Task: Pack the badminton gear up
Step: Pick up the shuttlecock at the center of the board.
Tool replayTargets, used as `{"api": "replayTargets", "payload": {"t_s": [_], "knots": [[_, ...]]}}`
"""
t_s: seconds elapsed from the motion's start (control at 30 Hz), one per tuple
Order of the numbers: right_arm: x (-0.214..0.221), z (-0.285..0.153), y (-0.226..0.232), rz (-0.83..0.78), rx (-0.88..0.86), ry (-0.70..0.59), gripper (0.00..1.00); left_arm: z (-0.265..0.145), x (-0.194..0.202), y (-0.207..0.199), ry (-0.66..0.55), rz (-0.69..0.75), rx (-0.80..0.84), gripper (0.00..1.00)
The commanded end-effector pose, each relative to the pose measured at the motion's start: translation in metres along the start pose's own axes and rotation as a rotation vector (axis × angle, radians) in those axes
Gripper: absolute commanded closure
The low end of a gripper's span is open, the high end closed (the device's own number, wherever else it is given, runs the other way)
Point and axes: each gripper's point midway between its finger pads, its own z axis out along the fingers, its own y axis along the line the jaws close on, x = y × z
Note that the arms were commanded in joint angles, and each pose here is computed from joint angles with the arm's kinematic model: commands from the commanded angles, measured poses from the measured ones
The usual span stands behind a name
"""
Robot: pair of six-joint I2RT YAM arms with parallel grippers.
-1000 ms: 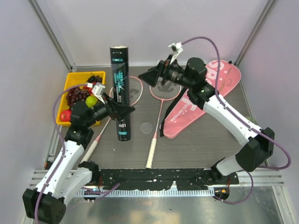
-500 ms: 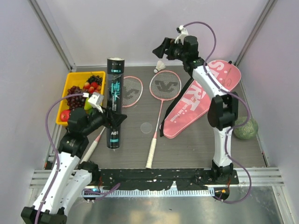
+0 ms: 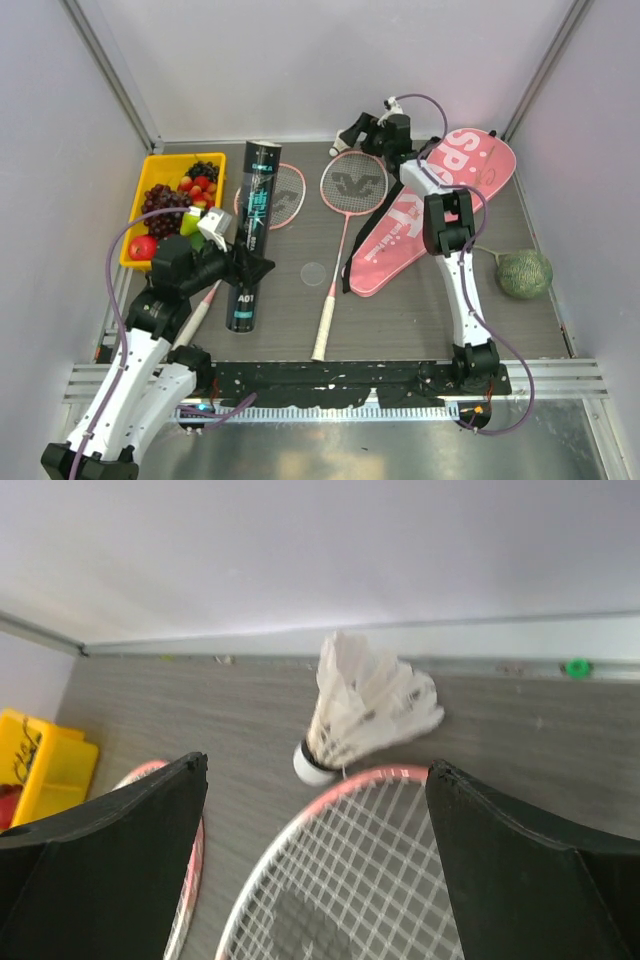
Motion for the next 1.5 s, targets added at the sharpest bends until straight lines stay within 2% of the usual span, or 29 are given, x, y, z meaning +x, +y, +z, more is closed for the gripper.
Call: {"api": "replayTargets", "payload": {"t_s": [0.0, 0.3, 0.53, 0.83, 1.07, 1.2, 1.27, 1.4, 1.47], "knots": [[-0.072, 0.007, 0.051, 0.011, -0.163, -0.231, 0.06, -0.006, -0.004, -0.011, -0.024, 0.012, 0.043, 1.0], [-0.07, 0.016, 0.036, 0.067, -0.158, -0.308, 0.06, -0.007, 0.001, -0.011, 0.0, 0.01, 0.044, 1.0], [-0.053, 0.025, 0.027, 0.131, -0.156, -0.274, 0.07, -0.01, -0.008, -0.019, -0.015, 0.009, 0.064, 1.0], [-0.045, 0.029, 0.032, 0.111, -0.177, -0.258, 0.08, -0.012, -0.008, -0.019, -0.012, 0.02, 0.06, 1.0], [-0.036, 0.025, 0.047, 0.082, -0.246, -0.194, 0.15, -0.012, -0.003, -0.017, -0.017, 0.018, 0.058, 1.0], [-0.036, 0.02, 0.052, 0.039, -0.243, -0.167, 0.21, -0.012, -0.003, -0.018, -0.02, 0.017, 0.062, 1.0], [-0.035, 0.018, 0.051, 0.03, -0.235, -0.159, 0.27, -0.013, -0.004, -0.019, -0.023, 0.02, 0.063, 1.0], [-0.035, 0.016, 0.055, 0.028, -0.246, -0.144, 0.42, -0.013, -0.004, -0.019, -0.025, 0.024, 0.062, 1.0], [-0.037, 0.015, 0.058, 0.026, -0.251, -0.146, 0.53, -0.013, -0.002, -0.019, -0.021, 0.022, 0.061, 1.0]]}}
